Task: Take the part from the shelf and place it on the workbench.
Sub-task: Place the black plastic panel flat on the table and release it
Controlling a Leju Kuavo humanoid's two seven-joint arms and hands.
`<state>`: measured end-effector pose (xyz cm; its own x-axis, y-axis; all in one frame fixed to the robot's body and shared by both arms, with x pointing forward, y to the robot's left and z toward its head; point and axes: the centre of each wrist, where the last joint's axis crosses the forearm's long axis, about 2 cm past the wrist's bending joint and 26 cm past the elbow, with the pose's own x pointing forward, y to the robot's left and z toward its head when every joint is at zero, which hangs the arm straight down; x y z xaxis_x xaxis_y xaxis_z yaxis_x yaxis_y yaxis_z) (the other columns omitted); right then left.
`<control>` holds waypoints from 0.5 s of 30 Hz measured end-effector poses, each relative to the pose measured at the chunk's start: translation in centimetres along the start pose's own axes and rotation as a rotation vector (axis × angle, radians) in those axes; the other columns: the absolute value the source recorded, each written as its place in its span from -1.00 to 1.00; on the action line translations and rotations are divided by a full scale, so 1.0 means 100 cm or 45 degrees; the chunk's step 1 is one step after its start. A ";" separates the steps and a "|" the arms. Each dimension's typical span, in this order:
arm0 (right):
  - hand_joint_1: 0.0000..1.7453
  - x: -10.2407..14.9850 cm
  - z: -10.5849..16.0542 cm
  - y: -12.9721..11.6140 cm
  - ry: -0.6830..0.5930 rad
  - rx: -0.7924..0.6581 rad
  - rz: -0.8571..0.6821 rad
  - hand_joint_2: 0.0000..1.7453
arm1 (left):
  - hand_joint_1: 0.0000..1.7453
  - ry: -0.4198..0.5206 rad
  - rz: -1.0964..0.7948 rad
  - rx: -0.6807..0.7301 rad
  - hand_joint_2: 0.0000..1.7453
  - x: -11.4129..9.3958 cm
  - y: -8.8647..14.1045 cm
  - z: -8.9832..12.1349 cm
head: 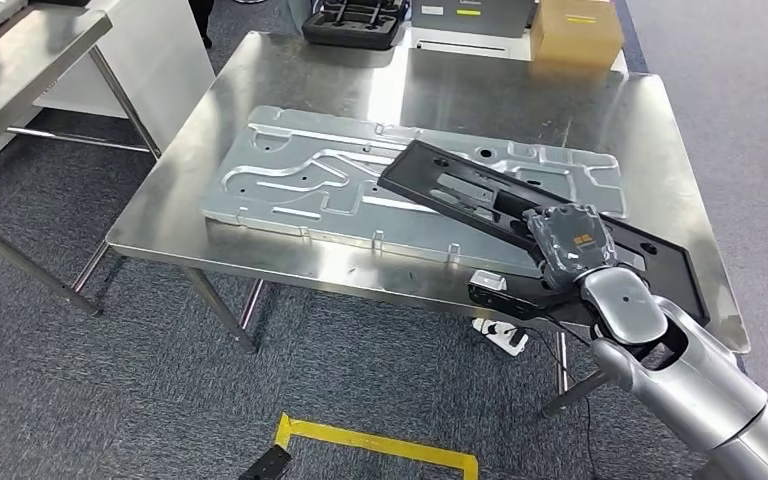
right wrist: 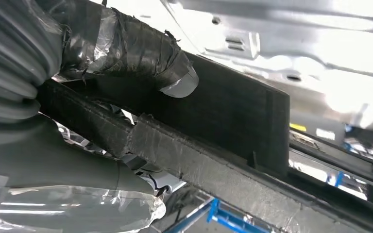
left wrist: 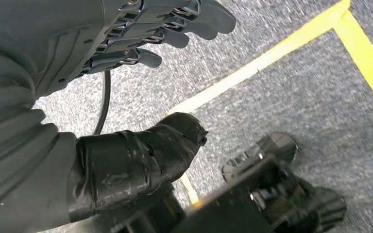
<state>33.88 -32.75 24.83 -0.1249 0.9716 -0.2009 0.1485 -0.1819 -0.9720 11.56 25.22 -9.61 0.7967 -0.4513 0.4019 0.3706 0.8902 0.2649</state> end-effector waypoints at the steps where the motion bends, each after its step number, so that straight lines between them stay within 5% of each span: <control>1: 1.00 -0.004 0.001 0.003 0.019 0.015 0.001 1.00 | -1.00 -0.003 -0.002 0.003 1.00 0.000 0.000 0.000; 15: 1.00 -0.040 0.007 0.024 0.171 0.120 0.032 1.00 | -1.00 -0.002 -0.005 0.007 1.00 -0.003 0.000 0.001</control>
<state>34.07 -37.14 23.21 0.0112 0.9769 -0.2136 0.0562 -0.2139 -0.9752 11.29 25.31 -9.68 0.7944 -0.4552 0.4020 0.3714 0.8879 0.2715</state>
